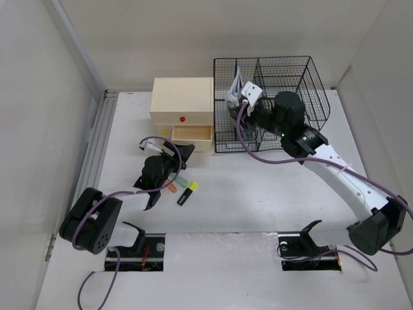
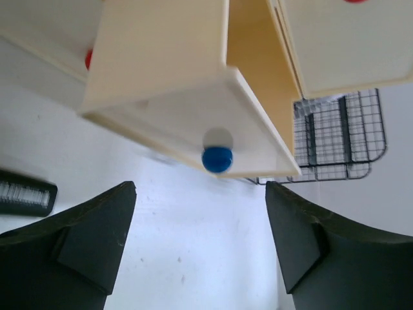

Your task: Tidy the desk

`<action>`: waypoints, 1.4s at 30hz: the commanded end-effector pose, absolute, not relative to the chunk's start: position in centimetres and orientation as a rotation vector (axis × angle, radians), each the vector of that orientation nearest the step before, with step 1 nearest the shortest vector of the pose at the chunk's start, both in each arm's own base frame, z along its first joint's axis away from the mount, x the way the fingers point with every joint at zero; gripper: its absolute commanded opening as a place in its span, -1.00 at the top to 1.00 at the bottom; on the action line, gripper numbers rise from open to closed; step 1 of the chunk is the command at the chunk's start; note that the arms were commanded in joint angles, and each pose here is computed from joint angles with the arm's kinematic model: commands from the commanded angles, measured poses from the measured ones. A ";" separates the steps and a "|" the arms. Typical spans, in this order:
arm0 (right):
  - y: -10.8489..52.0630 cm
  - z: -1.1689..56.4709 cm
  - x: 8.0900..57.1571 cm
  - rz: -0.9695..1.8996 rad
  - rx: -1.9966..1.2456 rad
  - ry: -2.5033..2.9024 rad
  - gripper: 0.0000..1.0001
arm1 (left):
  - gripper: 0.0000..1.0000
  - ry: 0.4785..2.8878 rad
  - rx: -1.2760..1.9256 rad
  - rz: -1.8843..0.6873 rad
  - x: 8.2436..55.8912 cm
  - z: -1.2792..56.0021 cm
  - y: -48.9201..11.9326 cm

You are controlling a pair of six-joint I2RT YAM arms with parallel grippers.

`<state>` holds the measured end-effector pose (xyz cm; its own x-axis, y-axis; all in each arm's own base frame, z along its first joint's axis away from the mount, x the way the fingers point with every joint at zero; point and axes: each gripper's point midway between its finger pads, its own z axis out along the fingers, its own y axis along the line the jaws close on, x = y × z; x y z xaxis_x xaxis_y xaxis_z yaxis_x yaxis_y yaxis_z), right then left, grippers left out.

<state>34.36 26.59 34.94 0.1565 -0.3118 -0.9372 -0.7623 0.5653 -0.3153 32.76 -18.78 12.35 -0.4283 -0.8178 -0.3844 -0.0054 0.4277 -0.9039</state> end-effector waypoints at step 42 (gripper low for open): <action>43.7 8.6 18.6 0.583 -2.365 0.985 -0.05 | -0.42 1.263 -0.318 -0.449 15.5 35.3 -0.8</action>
<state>18.13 42.15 7.70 0.5875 -0.5577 -0.5864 -0.7811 -0.5803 -0.2307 16.43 -3.95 34.03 0.1423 -0.4346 -0.8893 0.2425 0.8864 -0.3943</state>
